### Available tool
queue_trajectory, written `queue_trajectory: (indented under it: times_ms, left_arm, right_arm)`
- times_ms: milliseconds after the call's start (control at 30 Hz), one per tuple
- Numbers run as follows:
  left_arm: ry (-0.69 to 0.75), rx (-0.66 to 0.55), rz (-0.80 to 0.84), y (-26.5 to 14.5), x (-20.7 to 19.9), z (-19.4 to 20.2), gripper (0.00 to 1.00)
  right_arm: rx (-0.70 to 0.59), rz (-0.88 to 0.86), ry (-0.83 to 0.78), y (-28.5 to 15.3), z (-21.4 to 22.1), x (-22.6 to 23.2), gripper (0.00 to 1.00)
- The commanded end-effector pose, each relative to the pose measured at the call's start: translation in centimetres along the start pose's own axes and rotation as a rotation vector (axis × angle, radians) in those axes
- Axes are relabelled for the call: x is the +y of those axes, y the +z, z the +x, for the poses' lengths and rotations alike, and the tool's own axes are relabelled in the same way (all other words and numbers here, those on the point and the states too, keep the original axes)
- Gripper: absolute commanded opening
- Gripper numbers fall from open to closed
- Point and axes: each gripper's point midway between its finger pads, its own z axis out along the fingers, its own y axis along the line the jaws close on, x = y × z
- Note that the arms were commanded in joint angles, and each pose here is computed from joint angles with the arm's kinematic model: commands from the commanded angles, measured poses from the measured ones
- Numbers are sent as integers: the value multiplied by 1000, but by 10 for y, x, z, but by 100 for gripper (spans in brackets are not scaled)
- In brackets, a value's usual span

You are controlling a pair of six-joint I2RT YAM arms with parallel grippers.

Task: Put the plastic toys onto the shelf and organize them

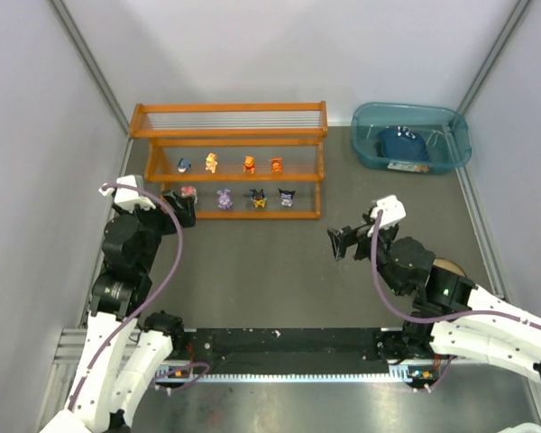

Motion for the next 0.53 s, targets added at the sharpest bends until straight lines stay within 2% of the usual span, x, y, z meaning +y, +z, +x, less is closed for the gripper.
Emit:
queue_trajectory:
  times_ms: [0, 167, 500]
  left_arm:
    - [10, 35, -64, -14, 17, 15, 99]
    - [11, 14, -67, -23, 19, 14, 99]
    - [7, 3, -115, -28, 28, 13, 99]
  right_arm:
    - [10, -11, 71, 5, -9, 5, 99]
    - [96, -111, 156, 13, 5, 16, 99]
    - [64, -6, 306, 20, 0, -18, 99]
